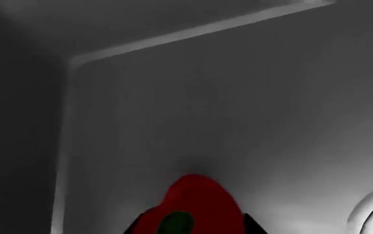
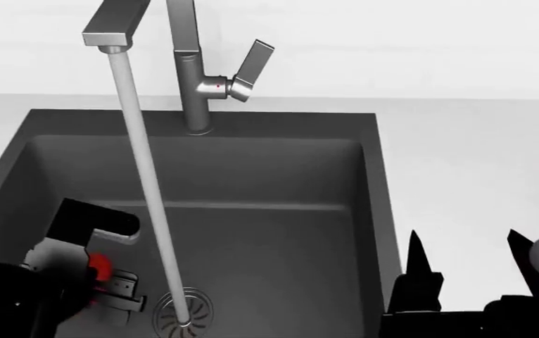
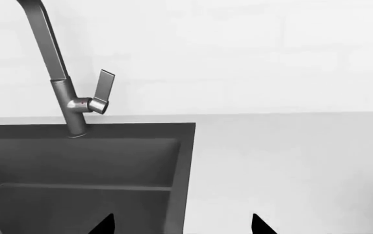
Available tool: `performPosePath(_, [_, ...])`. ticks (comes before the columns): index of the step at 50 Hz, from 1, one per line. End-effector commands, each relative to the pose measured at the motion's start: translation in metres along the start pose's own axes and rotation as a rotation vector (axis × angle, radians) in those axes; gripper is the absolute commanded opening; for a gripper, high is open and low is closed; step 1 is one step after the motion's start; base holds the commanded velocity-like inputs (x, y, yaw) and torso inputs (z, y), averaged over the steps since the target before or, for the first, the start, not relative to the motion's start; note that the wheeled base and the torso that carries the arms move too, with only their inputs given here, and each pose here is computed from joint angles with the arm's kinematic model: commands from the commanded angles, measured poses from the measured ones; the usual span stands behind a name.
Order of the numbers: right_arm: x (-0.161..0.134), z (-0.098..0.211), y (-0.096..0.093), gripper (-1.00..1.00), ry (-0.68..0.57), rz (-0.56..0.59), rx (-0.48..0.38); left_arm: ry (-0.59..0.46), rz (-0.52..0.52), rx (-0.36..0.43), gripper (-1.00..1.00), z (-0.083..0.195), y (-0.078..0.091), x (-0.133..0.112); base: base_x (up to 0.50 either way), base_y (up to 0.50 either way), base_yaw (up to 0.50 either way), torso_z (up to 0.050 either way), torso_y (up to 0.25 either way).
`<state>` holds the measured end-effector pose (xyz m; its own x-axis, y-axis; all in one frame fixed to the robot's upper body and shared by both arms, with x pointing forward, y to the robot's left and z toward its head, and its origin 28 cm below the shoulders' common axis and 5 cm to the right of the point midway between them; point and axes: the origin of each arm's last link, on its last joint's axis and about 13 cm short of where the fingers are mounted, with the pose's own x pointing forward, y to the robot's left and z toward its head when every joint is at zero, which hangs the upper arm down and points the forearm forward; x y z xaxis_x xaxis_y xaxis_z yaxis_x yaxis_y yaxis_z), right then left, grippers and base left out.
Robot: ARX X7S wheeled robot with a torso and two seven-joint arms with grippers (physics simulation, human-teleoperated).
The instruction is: Pick the eggplants and mangos from the sink and place them in one bowl. Place the bell pepper in the other bowl. Then turn off the sink faucet.
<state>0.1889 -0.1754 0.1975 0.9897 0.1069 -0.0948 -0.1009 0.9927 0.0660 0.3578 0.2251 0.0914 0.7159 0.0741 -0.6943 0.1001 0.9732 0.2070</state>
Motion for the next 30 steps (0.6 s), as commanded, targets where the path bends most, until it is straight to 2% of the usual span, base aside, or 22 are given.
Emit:
performPosePath(1, [-0.001, -0.002, -0.001, 1.00, -0.010, -0.002, 0.007, -0.058, -0.064, -0.032, -1.00, 0.008, -0.006, -0.022, 0.00, 0.00, 0.00, 0.000, 0.000])
performPosePath(6, [-0.001, -0.003, -0.002, 1.00, -0.011, -0.003, 0.010, -0.132, -0.083, -0.006, -1.00, 0.016, -0.004, -0.038, 0.00, 0.00, 0.00, 0.000, 0.000])
performPosePath(13, [-0.001, -0.004, -0.002, 1.00, -0.011, -0.002, 0.011, -0.205, -0.110, -0.010, -1.00, 0.030, 0.000, -0.061, 0.00, 0.00, 0.00, 0.000, 0.000])
performPosePath(17, [-0.001, -0.003, -0.003, 1.00, -0.013, -0.003, 0.010, -0.261, -0.121, 0.022, -1.00, 0.034, 0.000, -0.076, 0.00, 0.00, 0.00, 0.000, 0.000])
performPosePath(20, [0.000, -0.003, -0.002, 1.00, -0.011, -0.002, 0.009, -0.289, -0.137, 0.007, -1.00, 0.036, 0.002, -0.090, 0.00, 0.00, 0.00, 0.000, 0.000])
performPosePath(24, [0.001, 0.000, -0.001, 1.00, -0.016, 0.002, 0.005, -0.369, -0.176, 0.014, -1.00, 0.036, 0.005, -0.111, 0.00, 0.00, 0.00, 0.000, 0.000])
performPosePath(25, [0.001, 0.001, -0.001, 1.00, -0.016, 0.005, 0.003, -0.432, -0.173, 0.030, -1.00, 0.036, 0.004, -0.117, 0.00, 0.00, 0.00, 0.000, 0.000])
performPosePath(27, [0.002, 0.001, 0.000, 1.00, -0.017, 0.006, 0.003, -0.425, -0.191, 0.000, -1.00, 0.035, 0.009, -0.121, 0.00, 0.00, 0.00, 0.000, 0.000])
performPosePath(28, [0.002, 0.001, 0.000, 1.00, -0.016, 0.008, 0.002, -0.478, -0.183, 0.020, -1.00, 0.033, 0.010, -0.122, 0.00, 0.00, 0.00, 0.000, 0.000])
performPosePath(29, [0.002, 0.001, 0.000, 1.00, -0.015, 0.009, 0.001, -0.465, -0.188, 0.010, -1.00, 0.032, 0.010, -0.122, 0.00, 0.00, 0.00, 0.000, 0.000])
performPosePath(30, [0.002, 0.001, 0.001, 1.00, -0.016, 0.011, 0.002, -0.477, -0.211, -0.019, -1.00, 0.032, 0.012, -0.122, 0.00, 0.00, 0.00, 0.000, 0.000])
